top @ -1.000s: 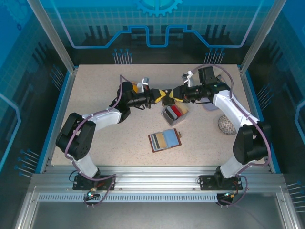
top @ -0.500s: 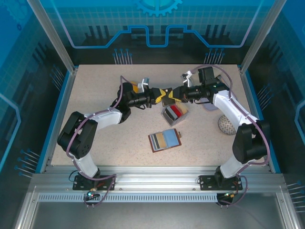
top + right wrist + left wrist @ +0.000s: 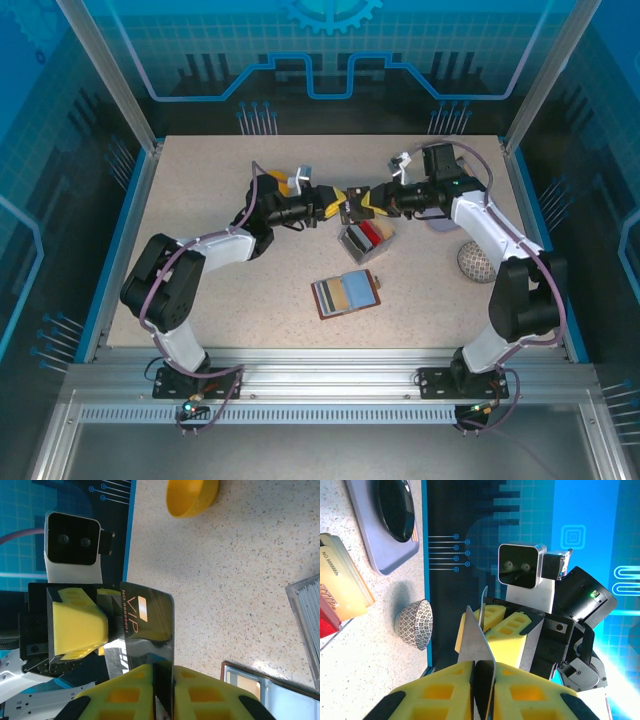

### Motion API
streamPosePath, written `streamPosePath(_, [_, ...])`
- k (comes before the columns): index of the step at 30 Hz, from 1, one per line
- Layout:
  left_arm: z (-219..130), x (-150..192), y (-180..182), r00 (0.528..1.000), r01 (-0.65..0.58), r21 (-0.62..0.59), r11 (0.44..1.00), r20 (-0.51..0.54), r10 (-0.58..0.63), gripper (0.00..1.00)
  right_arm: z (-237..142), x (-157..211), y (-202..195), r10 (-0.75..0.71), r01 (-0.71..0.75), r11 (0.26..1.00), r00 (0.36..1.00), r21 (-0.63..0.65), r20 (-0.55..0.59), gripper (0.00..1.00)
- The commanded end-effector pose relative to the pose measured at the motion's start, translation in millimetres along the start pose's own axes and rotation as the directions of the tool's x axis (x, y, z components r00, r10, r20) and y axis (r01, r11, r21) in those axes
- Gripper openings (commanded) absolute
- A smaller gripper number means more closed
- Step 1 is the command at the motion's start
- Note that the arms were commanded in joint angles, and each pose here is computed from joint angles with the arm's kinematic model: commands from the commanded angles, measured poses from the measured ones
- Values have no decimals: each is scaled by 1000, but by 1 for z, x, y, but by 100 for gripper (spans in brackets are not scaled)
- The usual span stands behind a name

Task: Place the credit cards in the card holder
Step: Pass several credit cards, then place the credit card in the storage box.

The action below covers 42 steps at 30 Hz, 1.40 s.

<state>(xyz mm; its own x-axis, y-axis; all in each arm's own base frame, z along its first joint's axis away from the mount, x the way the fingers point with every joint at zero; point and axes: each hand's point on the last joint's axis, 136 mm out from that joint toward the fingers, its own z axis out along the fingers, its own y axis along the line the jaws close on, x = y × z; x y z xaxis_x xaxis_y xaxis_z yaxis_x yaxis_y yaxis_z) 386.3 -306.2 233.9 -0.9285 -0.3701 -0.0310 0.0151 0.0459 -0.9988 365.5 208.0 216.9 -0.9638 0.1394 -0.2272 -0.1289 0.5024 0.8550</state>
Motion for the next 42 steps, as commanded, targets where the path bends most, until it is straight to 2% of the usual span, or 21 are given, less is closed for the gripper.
streamPosePath(1, [-4, 1, -27, 997, -78, 71, 994, 9, 77, 12, -1, -1, -22, 56, -57, 996, 998, 68, 23, 9])
streamPosePath(5, [-11, -6, 11, 997, -5, -67, 998, 72, 9, 3, -10, -5, -22, -2, -4, 994, 999, 109, 54, 7])
streamPosePath(9, [-31, -7, 62, 988, 57, -282, 958, 153, -14, 0, -12, -2, -30, -126, 115, 965, 992, 235, 30, 5])
streamPosePath(12, [-49, -3, 88, 981, 85, -413, 907, 192, -5, 0, -2, 11, -43, -218, 229, 905, 973, 359, -73, 4])
streamPosePath(15, [-60, 2, 98, 983, 74, -479, 875, 185, 18, 0, 11, 22, -59, -303, 358, 807, 933, 470, -191, 3])
streamPosePath(18, [-65, 8, 102, 986, 62, -505, 861, 166, 26, 0, 25, 30, -68, -363, 460, 728, 887, 509, -284, 3])
streamPosePath(24, [-66, 12, 103, 989, 52, -513, 857, 146, 27, 0, 40, 31, -87, -395, 541, 616, 841, 573, -370, 4])
streamPosePath(42, [-61, 19, 102, 994, 25, -494, 869, 107, 32, 2, 68, 33, -107, -407, 630, 528, 776, 569, -482, 6])
